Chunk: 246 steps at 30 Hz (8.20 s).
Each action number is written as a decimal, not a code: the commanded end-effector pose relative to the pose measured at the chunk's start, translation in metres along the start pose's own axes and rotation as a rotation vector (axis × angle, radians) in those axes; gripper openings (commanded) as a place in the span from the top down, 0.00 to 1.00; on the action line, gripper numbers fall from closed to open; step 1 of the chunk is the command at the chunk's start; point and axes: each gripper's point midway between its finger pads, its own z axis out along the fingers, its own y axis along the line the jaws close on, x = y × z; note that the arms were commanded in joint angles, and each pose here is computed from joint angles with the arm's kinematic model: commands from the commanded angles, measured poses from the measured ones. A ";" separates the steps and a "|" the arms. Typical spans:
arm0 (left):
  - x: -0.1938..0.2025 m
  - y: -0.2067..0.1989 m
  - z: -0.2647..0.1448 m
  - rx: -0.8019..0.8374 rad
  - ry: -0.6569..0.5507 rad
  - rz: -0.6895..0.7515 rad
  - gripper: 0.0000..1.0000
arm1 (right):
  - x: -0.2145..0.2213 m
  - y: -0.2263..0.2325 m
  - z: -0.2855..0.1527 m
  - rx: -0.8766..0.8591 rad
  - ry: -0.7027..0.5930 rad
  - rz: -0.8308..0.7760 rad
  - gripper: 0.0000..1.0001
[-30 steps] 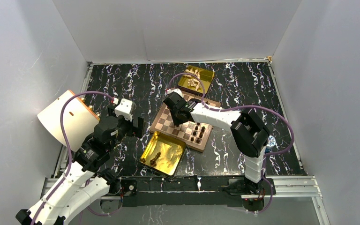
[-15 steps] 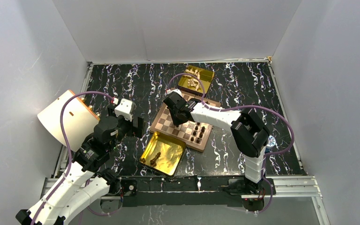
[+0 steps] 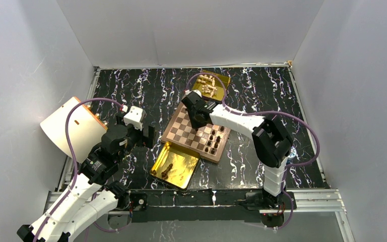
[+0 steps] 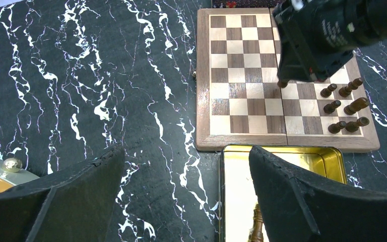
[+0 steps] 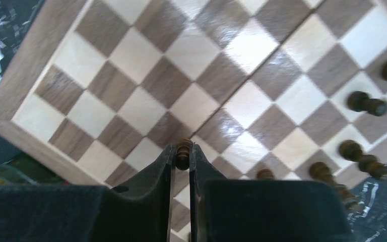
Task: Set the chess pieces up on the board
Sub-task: Place the chess piece on the chessboard, then pick up the chess piece from the storage box, then place the chess piece on the chessboard.
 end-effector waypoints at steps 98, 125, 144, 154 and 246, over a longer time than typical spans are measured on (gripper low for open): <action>-0.002 0.005 -0.001 -0.027 -0.002 0.005 0.09 | -0.007 -0.131 0.018 0.158 0.065 0.208 0.73; 0.036 0.010 0.022 -0.121 0.252 -0.004 0.04 | -0.065 -0.114 -0.043 0.049 -0.073 0.213 0.58; 0.103 -0.078 0.011 0.115 0.873 -0.171 0.55 | -0.039 -0.097 -0.137 -0.199 -0.385 0.276 0.62; 0.150 -0.108 0.013 0.038 0.948 -0.073 0.61 | -0.033 -0.101 -0.173 -0.220 -0.463 0.261 0.62; 0.014 -0.208 0.005 0.791 0.312 -0.170 0.86 | 0.053 0.041 -0.190 -1.065 -0.043 0.059 0.76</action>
